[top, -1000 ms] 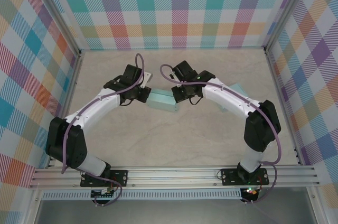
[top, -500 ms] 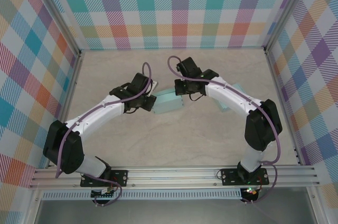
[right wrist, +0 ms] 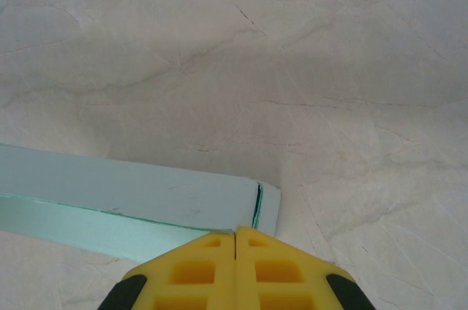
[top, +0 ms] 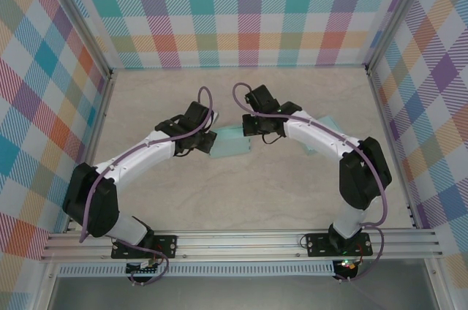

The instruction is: Fold the paper box

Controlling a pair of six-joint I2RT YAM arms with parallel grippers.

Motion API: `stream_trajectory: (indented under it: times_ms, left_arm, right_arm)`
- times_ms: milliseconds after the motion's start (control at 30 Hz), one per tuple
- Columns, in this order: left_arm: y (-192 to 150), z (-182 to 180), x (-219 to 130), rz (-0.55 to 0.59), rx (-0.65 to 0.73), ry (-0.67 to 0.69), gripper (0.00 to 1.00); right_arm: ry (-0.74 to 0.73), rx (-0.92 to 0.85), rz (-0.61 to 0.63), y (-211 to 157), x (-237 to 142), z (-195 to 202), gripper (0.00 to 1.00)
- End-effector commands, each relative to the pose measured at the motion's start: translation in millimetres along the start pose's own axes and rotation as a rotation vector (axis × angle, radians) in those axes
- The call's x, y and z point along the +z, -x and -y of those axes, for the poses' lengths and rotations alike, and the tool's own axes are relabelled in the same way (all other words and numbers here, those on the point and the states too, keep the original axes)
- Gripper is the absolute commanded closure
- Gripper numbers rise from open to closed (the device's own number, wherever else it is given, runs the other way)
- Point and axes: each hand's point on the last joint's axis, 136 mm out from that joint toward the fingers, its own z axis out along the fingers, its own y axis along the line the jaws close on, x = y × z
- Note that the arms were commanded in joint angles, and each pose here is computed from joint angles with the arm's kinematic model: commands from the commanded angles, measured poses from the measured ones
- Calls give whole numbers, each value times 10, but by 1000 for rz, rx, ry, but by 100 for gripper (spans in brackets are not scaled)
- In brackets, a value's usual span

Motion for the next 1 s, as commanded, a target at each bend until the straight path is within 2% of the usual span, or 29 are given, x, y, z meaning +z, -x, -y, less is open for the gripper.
stream_trajectory:
  times_ms: [0,200,433,633,800,967]
  left_arm:
    - [-78,70,47,-24,17,0,100]
    - [-188,66,170,-43,-6,9,100]
    - [-264,80,263,21,-93,-4,100]
    - [-268,97,175,80,-153,-33,100]
    - [-162,185,-71,164,-188,-121,64]
    - [-168,169,-298,180,-222,-143,39]
  right_arm:
    - [61,-32,-18,-118,-26,-126,100]
    - [83,-66,-7,-205,-4,-121,100]
    - [73,-97,-13,-380,102,-47,100]
    - [46,-123,8,-465,153,11,100]
    - [43,-145,26,-443,124,-30,100]
    - [34,-160,24,-450,132,-59,100]
